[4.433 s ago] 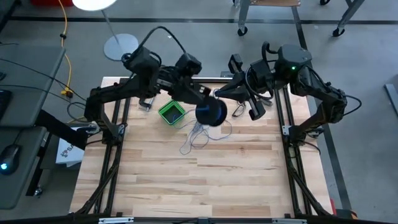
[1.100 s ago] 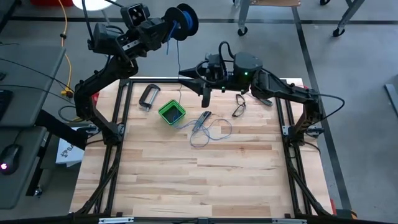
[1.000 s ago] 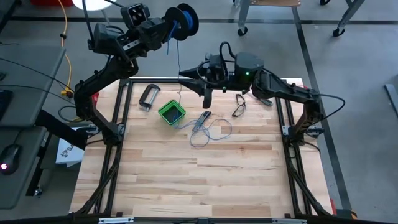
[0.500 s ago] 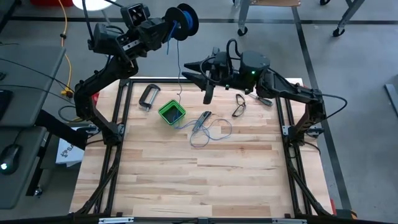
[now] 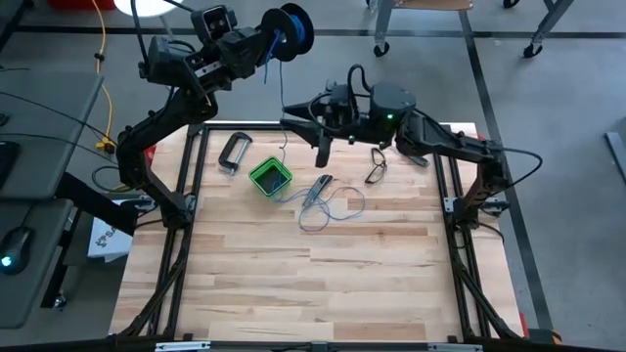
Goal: Coil cords
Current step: Coil the blue wire onto the spool
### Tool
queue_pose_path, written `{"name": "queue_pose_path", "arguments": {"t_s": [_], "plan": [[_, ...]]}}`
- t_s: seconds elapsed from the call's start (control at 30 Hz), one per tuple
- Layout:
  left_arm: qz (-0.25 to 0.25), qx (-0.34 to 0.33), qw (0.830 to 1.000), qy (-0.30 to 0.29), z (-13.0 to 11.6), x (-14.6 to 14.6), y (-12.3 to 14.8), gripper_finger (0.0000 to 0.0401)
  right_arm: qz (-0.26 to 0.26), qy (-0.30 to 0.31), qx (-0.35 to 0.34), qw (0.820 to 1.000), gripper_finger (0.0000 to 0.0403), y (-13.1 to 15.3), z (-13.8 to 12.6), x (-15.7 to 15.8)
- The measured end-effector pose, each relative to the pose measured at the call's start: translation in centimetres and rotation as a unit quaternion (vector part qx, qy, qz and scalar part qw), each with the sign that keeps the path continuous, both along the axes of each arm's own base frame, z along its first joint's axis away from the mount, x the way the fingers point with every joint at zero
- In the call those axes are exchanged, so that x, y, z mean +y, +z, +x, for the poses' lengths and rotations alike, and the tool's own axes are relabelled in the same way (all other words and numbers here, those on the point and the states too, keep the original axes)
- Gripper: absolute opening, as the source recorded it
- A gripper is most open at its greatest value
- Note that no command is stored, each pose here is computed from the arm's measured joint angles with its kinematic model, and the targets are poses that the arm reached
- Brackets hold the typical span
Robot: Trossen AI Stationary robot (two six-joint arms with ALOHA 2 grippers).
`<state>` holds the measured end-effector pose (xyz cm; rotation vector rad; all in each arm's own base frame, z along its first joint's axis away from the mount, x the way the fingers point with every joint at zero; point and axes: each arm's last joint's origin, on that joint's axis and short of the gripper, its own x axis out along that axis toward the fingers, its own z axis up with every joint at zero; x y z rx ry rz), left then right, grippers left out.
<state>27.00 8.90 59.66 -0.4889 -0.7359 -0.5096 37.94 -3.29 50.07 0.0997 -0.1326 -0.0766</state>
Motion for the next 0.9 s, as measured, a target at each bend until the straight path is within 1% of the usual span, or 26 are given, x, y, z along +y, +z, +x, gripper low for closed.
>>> {"name": "queue_pose_path", "arguments": {"t_s": [0.17,0.53,0.6,0.67,0.77,0.8,0.9], "plan": [[0.002,-0.001,1.000,0.002,0.0,-0.1,0.0,0.0000,0.013,0.002,0.008,1.000,0.0138,-0.6,0.7,-0.1],[0.001,-0.002,1.000,0.001,0.1,-0.2,0.0,0.0000,0.010,0.002,0.020,1.000,0.0133,-0.8,0.7,0.0],[0.002,-0.003,1.000,0.001,0.0,-0.2,0.0,0.0000,0.011,0.002,0.027,1.000,0.0120,-1.0,0.7,0.0],[0.002,-0.002,1.000,0.001,0.1,-0.2,0.0,0.0000,0.015,0.002,0.029,0.999,0.0097,-1.0,0.7,0.1],[0.003,-0.003,1.000,0.002,0.0,-0.1,0.0,0.0000,0.016,-0.001,0.027,1.000,0.0030,-0.8,0.5,0.6],[0.004,-0.003,1.000,0.004,-0.1,-0.1,0.0,0.0000,0.014,0.000,0.026,1.000,0.0016,-0.7,0.4,0.9],[0.010,-0.001,1.000,0.018,-0.5,0.2,0.2,0.0000,0.014,0.012,0.024,1.000,0.0006,-0.3,-0.1,1.8]]}}
